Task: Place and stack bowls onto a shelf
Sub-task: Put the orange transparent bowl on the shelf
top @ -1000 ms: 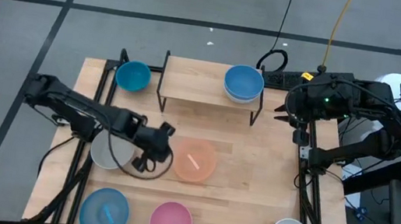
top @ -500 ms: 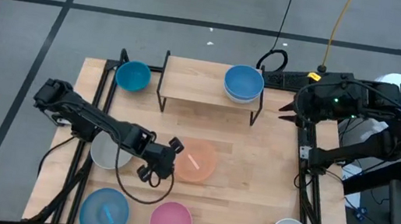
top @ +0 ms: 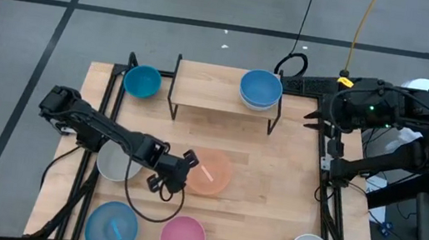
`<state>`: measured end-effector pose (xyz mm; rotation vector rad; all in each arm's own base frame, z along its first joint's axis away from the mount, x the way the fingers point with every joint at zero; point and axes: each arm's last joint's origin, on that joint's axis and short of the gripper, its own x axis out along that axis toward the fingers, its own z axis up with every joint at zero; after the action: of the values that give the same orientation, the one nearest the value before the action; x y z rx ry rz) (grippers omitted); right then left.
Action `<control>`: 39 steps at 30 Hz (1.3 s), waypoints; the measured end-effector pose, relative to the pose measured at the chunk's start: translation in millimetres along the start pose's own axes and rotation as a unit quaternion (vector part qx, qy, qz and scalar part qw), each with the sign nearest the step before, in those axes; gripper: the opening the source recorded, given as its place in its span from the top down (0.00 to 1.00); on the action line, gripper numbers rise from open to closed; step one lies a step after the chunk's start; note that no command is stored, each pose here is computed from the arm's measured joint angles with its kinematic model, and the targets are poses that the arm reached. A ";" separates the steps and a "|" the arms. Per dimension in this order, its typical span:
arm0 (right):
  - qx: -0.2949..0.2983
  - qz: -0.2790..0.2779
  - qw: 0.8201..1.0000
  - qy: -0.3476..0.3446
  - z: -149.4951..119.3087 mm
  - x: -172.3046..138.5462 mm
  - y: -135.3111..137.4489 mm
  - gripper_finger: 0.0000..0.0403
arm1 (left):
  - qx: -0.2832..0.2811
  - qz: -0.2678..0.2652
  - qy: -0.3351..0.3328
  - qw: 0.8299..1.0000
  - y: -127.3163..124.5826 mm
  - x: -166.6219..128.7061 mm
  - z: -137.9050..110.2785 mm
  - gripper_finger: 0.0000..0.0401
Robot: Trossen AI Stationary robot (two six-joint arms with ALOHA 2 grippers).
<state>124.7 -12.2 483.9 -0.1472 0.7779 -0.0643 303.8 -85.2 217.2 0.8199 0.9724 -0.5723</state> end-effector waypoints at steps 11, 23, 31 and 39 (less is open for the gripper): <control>0.000 0.000 1.000 0.000 -0.1 -0.2 0.0 0.78 | -0.014 -0.001 -0.014 1.000 6.1 0.6 -2.7 0.82; -0.001 0.000 1.000 0.000 -0.1 -0.2 0.0 0.78 | -0.027 -0.030 -0.012 0.999 4.0 17.7 -2.4 0.82; 0.000 0.000 1.000 -0.005 -2.0 -3.5 0.2 0.78 | -0.023 -0.038 -0.002 0.999 2.8 38.7 -1.9 0.82; 0.004 -0.001 1.000 -0.010 -3.9 -6.8 0.4 0.78 | -0.025 -0.045 0.005 0.999 1.3 49.5 -2.2 0.82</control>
<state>117.1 -11.5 485.9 -0.1408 0.7582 -0.0686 326.5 -85.9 173.1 0.7380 1.0326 -0.6200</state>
